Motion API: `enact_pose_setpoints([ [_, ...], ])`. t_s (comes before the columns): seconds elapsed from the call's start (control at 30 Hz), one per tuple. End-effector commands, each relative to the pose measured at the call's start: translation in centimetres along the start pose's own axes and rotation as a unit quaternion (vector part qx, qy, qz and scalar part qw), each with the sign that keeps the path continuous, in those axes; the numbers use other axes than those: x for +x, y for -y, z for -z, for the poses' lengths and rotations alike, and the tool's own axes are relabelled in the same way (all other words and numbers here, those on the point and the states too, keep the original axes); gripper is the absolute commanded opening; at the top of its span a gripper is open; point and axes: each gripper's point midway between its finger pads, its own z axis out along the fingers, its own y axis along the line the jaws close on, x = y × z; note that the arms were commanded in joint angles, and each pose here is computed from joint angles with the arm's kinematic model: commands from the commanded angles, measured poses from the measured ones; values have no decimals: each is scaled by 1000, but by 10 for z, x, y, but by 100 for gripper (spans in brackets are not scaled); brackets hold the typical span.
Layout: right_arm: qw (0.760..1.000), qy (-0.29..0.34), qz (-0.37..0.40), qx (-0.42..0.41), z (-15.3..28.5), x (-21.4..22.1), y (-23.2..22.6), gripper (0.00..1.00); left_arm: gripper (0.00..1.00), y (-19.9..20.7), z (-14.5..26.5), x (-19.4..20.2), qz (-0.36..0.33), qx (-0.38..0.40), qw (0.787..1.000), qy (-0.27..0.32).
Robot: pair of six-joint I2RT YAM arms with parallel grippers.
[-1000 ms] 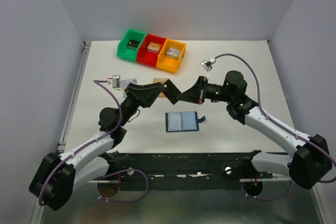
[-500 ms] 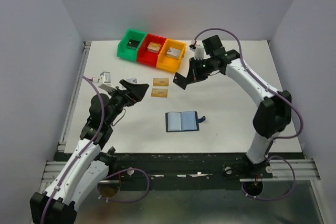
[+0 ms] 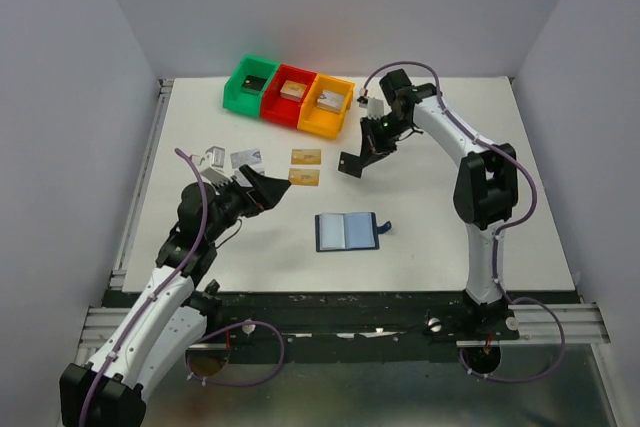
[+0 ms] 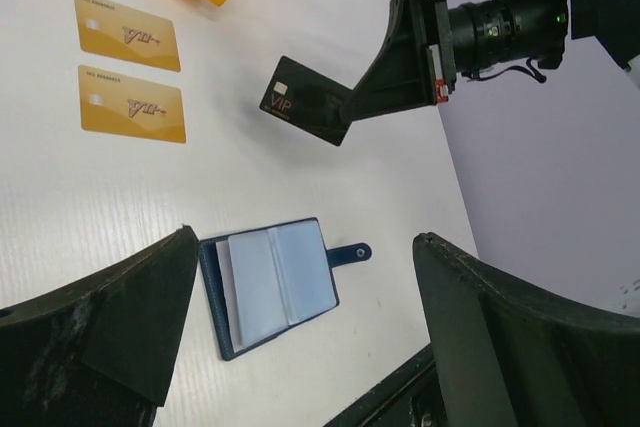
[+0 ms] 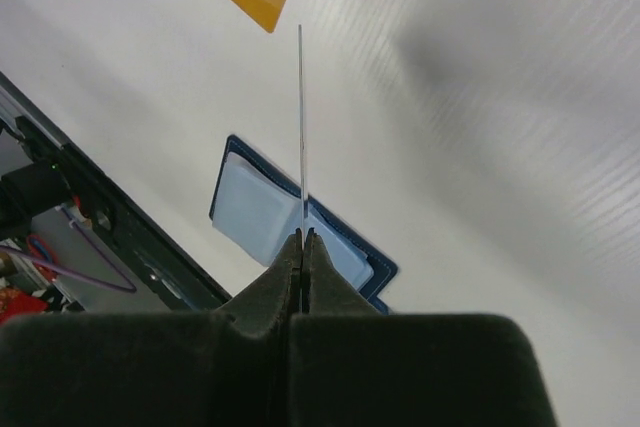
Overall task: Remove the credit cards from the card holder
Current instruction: Place the credit card at the center of the board.
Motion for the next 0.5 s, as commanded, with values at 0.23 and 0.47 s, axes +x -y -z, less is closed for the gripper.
enact_pose_setpoints([
  [0.23,999,-27,2,-21,-36,-12,18,0,99,-7,-16,24,-2,15,998,-64],
  [0.47,999,-30,-10,-39,-46,-26,18,1,99,-10,-19,23,-18,7,997,-68],
])
